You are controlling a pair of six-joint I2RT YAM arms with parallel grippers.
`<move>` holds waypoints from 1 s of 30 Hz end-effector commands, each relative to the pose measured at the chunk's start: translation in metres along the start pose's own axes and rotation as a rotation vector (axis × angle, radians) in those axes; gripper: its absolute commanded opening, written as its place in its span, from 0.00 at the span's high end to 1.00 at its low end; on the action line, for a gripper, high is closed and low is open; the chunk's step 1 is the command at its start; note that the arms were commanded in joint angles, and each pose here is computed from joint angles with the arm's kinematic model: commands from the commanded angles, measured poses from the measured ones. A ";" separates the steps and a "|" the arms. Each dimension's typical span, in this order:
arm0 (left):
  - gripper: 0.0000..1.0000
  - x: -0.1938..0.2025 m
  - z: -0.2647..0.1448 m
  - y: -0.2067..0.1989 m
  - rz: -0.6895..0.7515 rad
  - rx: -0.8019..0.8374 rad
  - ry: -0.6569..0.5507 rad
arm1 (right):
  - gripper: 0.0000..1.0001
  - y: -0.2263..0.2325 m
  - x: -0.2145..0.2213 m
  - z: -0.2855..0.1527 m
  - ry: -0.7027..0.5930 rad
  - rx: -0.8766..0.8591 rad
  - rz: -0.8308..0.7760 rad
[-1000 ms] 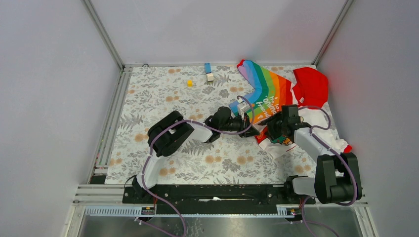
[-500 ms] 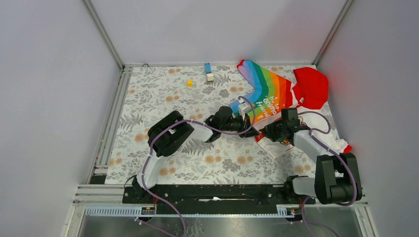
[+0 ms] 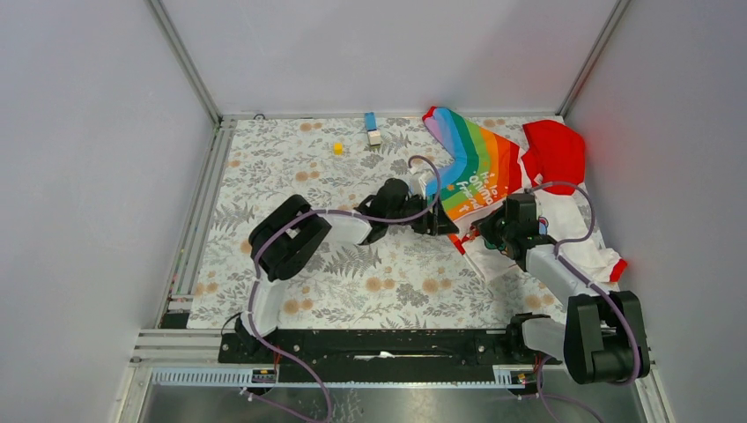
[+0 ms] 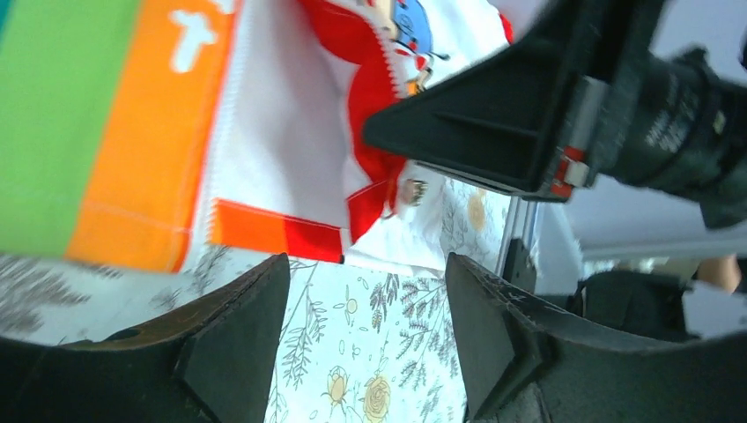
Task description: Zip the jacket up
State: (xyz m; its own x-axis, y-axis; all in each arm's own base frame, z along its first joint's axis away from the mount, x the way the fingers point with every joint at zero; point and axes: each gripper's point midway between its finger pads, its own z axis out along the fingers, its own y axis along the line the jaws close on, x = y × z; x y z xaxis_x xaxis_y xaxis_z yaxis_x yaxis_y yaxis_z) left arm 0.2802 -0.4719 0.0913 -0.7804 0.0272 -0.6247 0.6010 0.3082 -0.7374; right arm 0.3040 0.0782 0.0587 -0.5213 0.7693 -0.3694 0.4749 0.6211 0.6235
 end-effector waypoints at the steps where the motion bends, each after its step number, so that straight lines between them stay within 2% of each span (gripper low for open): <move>1: 0.32 -0.018 -0.014 0.014 -0.301 -0.131 -0.054 | 1.00 0.010 -0.027 -0.002 -0.144 -0.031 -0.126; 5: 0.34 -0.015 -0.018 0.037 -0.453 -0.262 -0.109 | 1.00 0.006 -0.030 -0.001 -0.178 -0.005 -0.128; 10: 0.34 -0.021 -0.017 0.060 -0.530 -0.362 -0.169 | 1.00 0.003 -0.023 0.003 -0.170 -0.004 -0.130; 13: 0.33 -0.025 -0.016 0.075 -0.526 -0.416 -0.198 | 1.00 0.001 -0.021 0.004 -0.165 -0.005 -0.130; 18: 0.39 -0.034 -0.005 0.099 -0.452 -0.488 -0.214 | 1.00 0.002 -0.016 0.006 -0.143 -0.022 -0.133; 21: 0.45 -0.029 0.001 0.105 -0.458 -0.496 -0.195 | 1.00 0.000 -0.015 0.007 -0.137 -0.014 -0.134; 24: 0.47 -0.025 -0.002 0.111 -0.458 -0.544 -0.202 | 1.00 0.000 -0.015 0.007 -0.138 -0.014 -0.137; 27: 0.56 -0.027 -0.002 0.105 -0.422 -0.515 -0.204 | 1.00 0.002 -0.017 0.005 -0.146 -0.023 -0.143; 30: 0.62 -0.036 0.003 0.086 -0.380 -0.395 -0.221 | 1.00 0.001 -0.016 0.006 -0.142 -0.015 -0.150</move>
State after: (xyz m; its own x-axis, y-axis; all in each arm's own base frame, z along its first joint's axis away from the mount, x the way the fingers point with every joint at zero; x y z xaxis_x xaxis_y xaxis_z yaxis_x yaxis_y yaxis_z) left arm 0.3593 -0.4424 0.0345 -0.8678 -0.3568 -0.3460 0.0451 0.6367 -0.7698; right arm 0.3104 0.0676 0.0537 -0.4941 0.7004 -0.5151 0.4190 0.7110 0.5648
